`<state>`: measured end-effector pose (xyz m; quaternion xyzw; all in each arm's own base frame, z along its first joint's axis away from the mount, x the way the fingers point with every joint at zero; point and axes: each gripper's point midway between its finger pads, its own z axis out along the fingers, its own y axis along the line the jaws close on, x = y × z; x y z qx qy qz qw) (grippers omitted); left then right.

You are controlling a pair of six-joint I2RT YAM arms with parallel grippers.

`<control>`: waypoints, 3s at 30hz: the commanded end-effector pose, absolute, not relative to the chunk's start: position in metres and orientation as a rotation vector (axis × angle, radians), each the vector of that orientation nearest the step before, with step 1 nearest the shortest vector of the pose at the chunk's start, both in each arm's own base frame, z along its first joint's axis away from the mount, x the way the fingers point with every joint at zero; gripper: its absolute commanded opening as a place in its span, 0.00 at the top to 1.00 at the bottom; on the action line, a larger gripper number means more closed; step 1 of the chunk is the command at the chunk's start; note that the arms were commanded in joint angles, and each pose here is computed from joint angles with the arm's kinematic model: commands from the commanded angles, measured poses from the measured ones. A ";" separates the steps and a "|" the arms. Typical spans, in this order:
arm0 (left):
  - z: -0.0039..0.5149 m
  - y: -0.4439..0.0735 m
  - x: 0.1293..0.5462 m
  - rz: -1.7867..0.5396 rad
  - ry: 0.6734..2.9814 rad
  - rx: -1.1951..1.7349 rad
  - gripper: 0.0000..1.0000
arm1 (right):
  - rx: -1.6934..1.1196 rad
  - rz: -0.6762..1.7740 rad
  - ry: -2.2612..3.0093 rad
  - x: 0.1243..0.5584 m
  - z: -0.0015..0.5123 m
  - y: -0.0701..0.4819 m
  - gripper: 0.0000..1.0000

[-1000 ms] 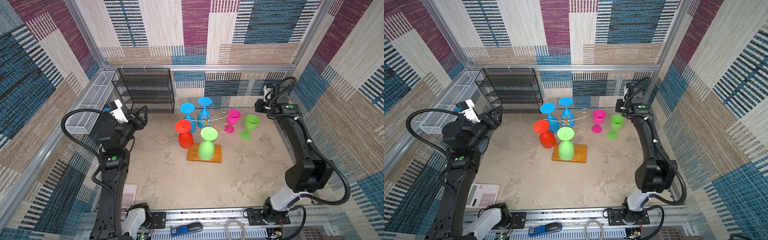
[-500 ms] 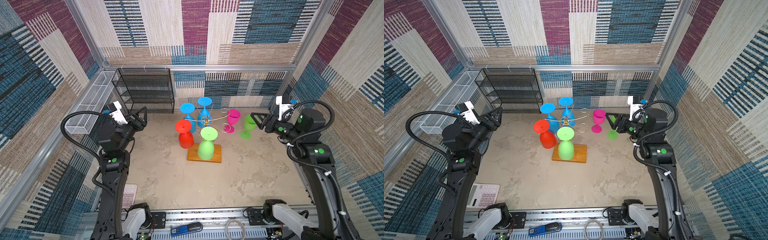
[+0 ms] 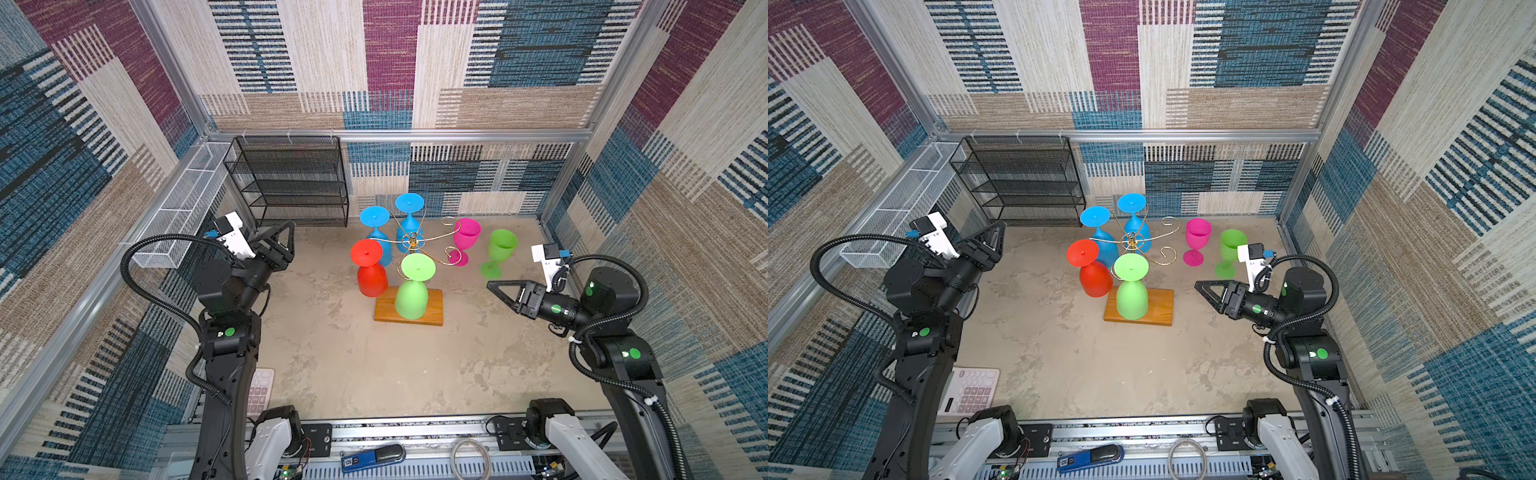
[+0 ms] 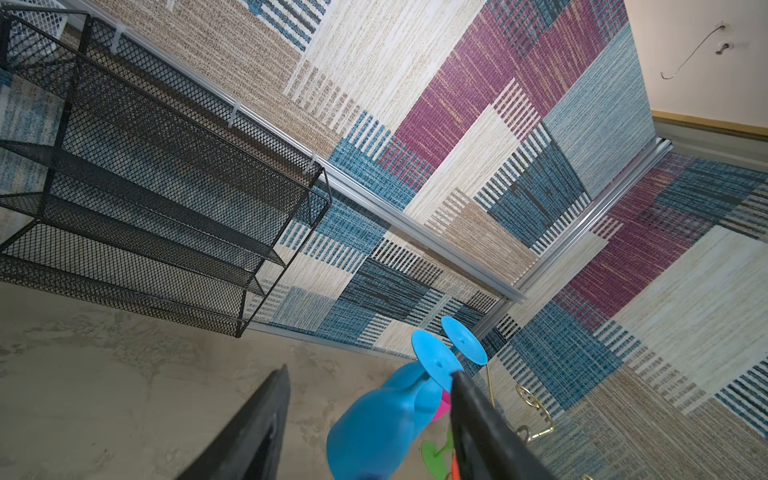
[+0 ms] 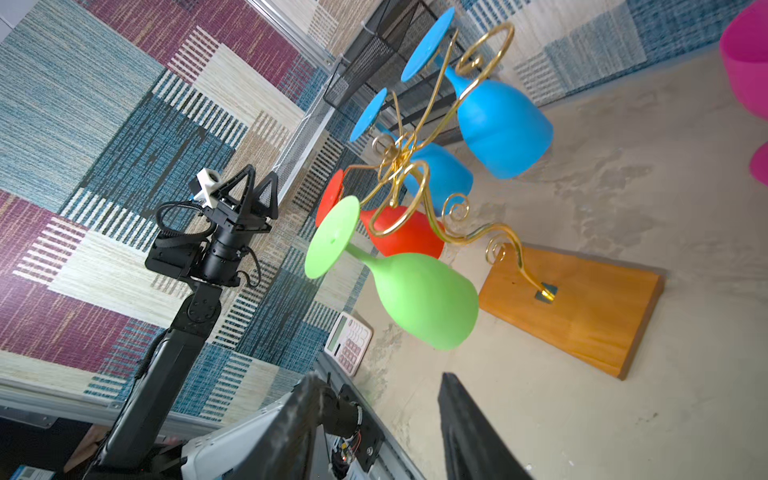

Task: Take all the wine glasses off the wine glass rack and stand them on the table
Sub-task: 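Reach the right gripper to the lower green glass hanging on the rack, then close the right gripper on the lower green glass stem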

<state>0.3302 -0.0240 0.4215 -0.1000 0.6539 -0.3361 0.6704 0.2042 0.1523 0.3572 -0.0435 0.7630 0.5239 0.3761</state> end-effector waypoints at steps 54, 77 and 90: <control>0.430 -0.022 0.337 -0.808 1.410 -0.235 0.35 | -0.052 1.483 1.878 0.243 0.378 0.262 0.70; 0.428 -0.022 0.334 -0.788 1.415 -0.225 0.35 | -0.023 1.466 1.913 0.250 0.369 0.265 0.82; 0.429 -0.022 0.333 -0.782 1.412 -0.223 0.34 | -0.021 1.495 1.905 0.250 0.375 0.268 0.99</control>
